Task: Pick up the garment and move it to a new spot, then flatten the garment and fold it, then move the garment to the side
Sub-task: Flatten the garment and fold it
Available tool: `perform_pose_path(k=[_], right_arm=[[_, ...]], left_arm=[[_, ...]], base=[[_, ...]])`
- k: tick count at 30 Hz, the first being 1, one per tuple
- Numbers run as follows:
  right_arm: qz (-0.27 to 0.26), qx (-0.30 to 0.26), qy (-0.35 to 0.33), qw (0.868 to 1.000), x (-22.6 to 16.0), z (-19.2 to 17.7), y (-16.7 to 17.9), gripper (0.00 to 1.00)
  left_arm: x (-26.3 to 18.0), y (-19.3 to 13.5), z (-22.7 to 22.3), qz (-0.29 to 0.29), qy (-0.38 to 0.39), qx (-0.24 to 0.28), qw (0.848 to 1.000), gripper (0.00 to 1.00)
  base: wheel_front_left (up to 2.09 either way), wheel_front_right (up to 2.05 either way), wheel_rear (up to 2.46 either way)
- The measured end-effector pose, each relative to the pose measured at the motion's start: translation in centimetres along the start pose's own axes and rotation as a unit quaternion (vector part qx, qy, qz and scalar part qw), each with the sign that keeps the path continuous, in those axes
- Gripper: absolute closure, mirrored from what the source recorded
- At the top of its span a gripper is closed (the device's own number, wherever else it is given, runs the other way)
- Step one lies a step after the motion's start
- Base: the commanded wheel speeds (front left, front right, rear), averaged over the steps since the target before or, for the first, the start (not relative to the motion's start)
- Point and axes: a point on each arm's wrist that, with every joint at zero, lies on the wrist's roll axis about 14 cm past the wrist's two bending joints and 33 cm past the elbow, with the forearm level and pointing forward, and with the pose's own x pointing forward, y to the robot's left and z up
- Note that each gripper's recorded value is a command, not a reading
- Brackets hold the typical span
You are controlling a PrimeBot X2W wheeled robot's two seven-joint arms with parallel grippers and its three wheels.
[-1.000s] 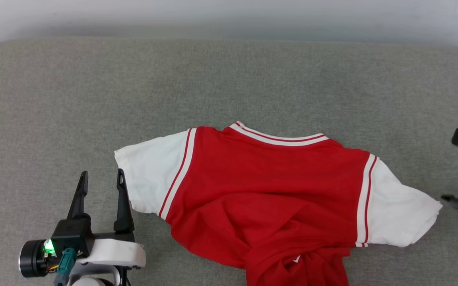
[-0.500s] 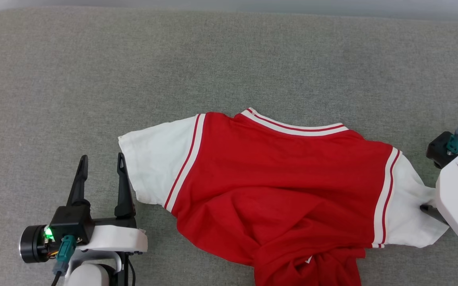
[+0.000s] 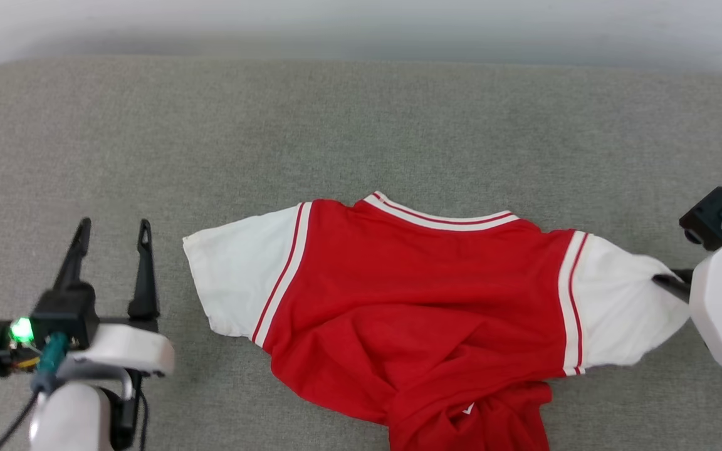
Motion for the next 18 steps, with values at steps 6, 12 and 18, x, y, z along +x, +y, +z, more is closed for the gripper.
perform_pose_path(k=[6, 12, 18], right_arm=[[-0.020, -0.007, -0.067, 0.998, -2.7, 2.1, -0.5, 1.00], [-0.022, -0.009, -0.077, 0.997, -3.1, 1.7, -0.2, 1.00], [-0.018, -0.009, -0.080, 0.997, -2.5, 1.6, 0.4, 1.00]], left_arm=[[3.5, 0.9, 3.0, -0.039, -0.005, 0.034, 0.999, 0.00], [6.8, 0.4, 3.6, -0.090, 0.075, 0.077, 0.990, 0.00], [7.8, -1.5, 1.9, -0.174, 0.213, 0.128, 0.953, 0.00]], base=[[0.00, 0.00, 0.00], [0.00, 0.00, 0.00], [0.00, 0.00, 0.00]])
